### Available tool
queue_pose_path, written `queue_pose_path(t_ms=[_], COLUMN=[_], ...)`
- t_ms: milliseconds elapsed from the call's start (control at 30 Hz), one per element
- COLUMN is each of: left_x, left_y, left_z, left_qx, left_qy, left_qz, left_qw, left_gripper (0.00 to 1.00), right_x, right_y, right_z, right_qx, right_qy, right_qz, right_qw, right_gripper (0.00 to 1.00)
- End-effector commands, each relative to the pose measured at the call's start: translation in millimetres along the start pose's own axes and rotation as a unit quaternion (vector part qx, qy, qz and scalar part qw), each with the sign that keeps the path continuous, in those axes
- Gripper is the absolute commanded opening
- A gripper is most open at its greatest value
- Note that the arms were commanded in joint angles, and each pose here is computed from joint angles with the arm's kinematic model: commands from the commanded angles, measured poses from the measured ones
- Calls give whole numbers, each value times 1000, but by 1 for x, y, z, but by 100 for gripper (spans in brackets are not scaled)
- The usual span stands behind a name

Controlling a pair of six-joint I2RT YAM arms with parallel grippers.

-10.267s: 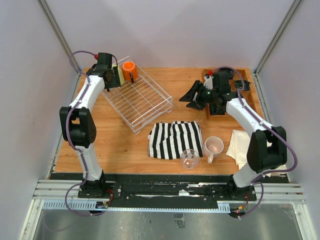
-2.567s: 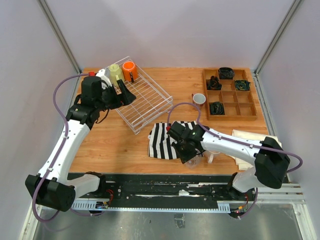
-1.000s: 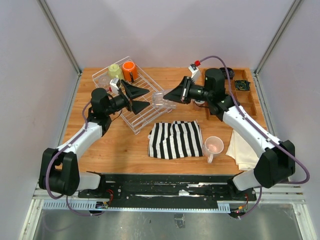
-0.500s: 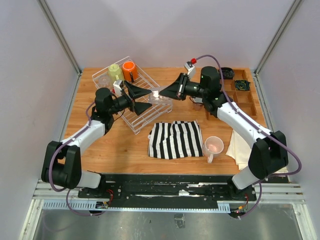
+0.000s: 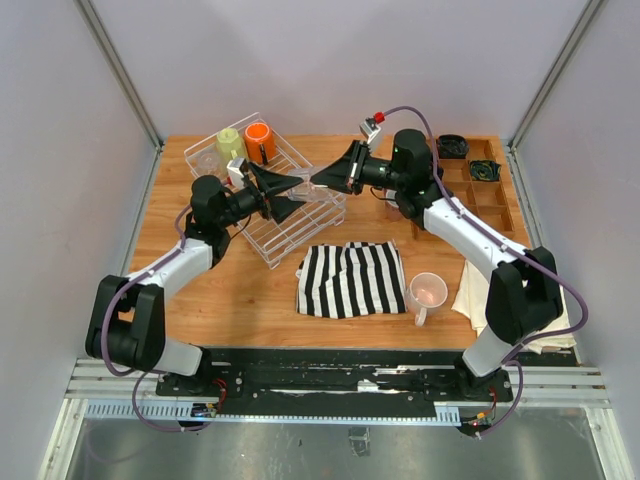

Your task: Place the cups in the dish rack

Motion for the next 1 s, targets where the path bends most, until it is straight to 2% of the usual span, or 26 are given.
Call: queue_pose_path(t_ms=[0,100,167,233,267,367,433,567,733,967], left_x=[-5,-5,-4,-3,-1,7,19,47,85,131], left_y=[2,4,4,5,6,7,5,2,-5,-10], left_z=[-12,-13,-12,-13,-14,-17,-20,-30,-38,-41], left_qx=[-35,-39,-41,-46,-48,-48,-40,-6,67,206], left_qy=[13,13,14,15,17,26,39,80,143,245], left_qz=[13,13,11,9,6,-4,-22,-67,-128,-198], left_qw=[999,999,999,999,999,998,998,995,979,927], left_gripper=[58,35,25,20,18,15,15,15,13,10], right_x=[6,4,3,1,1,1,1,-3,-8,-11], right_y=[5,6,5,5,4,-3,-9,-32,-62,-86], right_z=[18,16,13,11,11,6,-1,-19,-37,-41], right_qx=[43,43,40,35,30,15,2,-41,-101,-158], right_qy=[-21,-17,-15,-16,-17,-23,-30,-34,-47,-78], right_qz=[0,6,8,13,15,17,17,13,15,30], right_qw=[999,999,999,999,999,999,999,998,994,984], right_gripper=[1,1,1,10,20,43,49,56,60,60])
Point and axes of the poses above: each gripper's point midway between its finger pads, its own y axis out along the fingers, its own z axis along the line the jaws close on, x = y × z, the point moved 7 cm from there along -y, back along the fingers, and after that the axes turned 13 degrees about -y, right-handed, at the moved point
